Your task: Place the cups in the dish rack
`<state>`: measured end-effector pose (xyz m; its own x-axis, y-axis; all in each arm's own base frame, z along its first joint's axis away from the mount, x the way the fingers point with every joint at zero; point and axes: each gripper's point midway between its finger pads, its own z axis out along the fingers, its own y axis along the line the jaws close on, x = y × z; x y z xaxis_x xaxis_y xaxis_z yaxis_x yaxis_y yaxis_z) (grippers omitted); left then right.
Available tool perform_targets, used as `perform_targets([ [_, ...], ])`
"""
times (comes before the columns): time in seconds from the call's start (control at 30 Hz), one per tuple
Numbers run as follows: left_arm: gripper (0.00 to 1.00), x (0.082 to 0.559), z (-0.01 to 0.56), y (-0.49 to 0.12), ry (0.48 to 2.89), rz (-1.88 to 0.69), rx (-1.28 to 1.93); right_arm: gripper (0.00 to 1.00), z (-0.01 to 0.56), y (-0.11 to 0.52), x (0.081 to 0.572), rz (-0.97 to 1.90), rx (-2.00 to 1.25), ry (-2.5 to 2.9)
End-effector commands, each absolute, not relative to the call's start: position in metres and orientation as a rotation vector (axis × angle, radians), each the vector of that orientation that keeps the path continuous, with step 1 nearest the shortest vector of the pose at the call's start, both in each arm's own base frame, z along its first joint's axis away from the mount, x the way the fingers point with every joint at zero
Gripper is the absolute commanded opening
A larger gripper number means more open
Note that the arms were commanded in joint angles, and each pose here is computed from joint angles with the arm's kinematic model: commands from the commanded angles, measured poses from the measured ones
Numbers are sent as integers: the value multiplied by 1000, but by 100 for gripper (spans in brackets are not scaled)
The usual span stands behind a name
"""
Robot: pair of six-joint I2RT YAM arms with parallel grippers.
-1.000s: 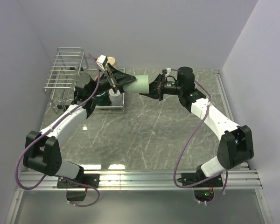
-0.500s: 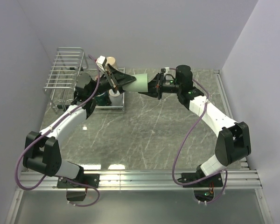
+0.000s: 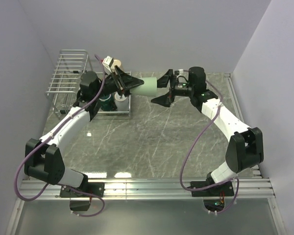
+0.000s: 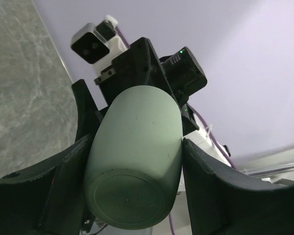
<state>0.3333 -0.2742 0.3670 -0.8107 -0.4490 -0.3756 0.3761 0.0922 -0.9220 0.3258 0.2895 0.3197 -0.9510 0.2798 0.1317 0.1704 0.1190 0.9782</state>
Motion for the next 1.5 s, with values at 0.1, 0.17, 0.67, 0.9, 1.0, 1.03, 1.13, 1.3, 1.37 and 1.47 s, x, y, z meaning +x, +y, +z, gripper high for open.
perform_targets([
  [0.1,0,369,393,-238,1827,-1521,-48,96,290,243,337,1756,503,2352],
  [0.17,0,395,383,-210,1875,-1417,-146,96,259,215,333,1649,623,2398],
  [0.67,0,525,323,-51,2082,-145,-454,93,198,191,289,1484,643,2533],
  [0.9,0,553,287,-23,2093,69,-513,92,183,188,278,1427,627,2593],
  [1.0,0,566,273,-23,2096,82,-515,92,179,189,275,1409,616,2619],
  [1.03,1,570,270,-21,2093,92,-519,92,177,190,275,1406,610,2624],
  [1.13,0,583,266,-17,2057,116,-544,91,171,195,271,1400,591,2656],
  [1.3,0,601,270,-13,1987,122,-543,90,165,195,275,1372,583,2694],
  [1.37,0,609,262,-14,1993,112,-540,89,165,196,276,1370,579,2702],
  [1.47,0,614,244,-14,2017,118,-550,89,162,196,280,1365,583,2712],
])
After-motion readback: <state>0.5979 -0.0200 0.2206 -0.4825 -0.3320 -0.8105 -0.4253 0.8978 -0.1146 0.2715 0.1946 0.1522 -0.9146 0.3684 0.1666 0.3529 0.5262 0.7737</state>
